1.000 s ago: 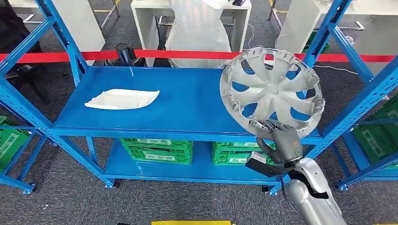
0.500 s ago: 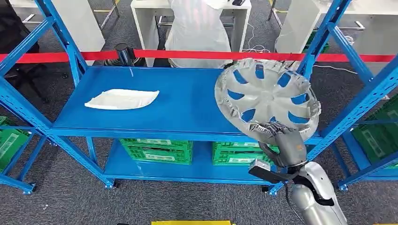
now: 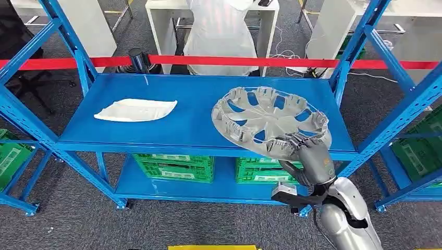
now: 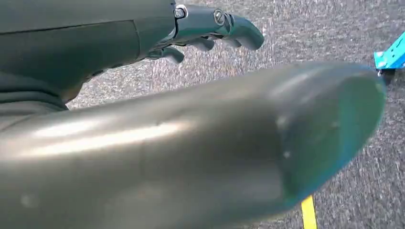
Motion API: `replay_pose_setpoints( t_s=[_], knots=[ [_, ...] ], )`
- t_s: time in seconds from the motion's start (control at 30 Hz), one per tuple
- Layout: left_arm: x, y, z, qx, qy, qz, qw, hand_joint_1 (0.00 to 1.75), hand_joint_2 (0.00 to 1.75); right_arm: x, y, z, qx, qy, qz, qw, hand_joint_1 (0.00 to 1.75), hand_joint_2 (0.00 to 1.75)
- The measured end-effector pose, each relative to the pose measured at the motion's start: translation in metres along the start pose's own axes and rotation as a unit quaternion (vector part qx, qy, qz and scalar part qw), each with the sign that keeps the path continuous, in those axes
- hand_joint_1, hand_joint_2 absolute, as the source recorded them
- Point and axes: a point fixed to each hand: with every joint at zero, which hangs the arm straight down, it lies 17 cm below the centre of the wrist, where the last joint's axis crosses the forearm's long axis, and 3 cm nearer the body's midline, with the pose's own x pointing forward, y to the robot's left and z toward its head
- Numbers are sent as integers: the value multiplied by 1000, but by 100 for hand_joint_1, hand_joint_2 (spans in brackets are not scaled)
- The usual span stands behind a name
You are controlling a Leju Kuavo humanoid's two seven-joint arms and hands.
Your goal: Take the parts from the cabinet and place them on the table.
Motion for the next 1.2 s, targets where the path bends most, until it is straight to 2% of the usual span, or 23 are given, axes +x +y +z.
replay_pose_setpoints(
  t_s=[0.2, 0.4, 0.87, 0.97, 1.1, 1.2],
  knots=[
    [-5, -6, 6, -4, 9, 15, 1000, 0, 0, 0, -13, -25, -16, -14, 1, 1000, 175, 175],
    [-11, -7, 8, -2, 18, 20, 1000, 0, 0, 11, -20, -38, -30, -41, -14, 999, 175, 175],
    [-11, -8, 9, -8, 15, 20, 1000, 0, 0, 61, -26, -28, -38, -98, -53, 993, 175, 175],
    [-11, -8, 9, -8, 16, 20, 1000, 0, 0, 79, -24, -27, -27, -125, -84, 988, 175, 175],
    [-12, -10, 9, -12, 20, 22, 999, 0, 0, 116, -25, -22, -11, -186, -156, 970, 175, 175],
    [-12, -10, 9, -13, 20, 22, 999, 0, 0, 128, -29, -21, -9, -205, -165, 965, 175, 175]
  ],
)
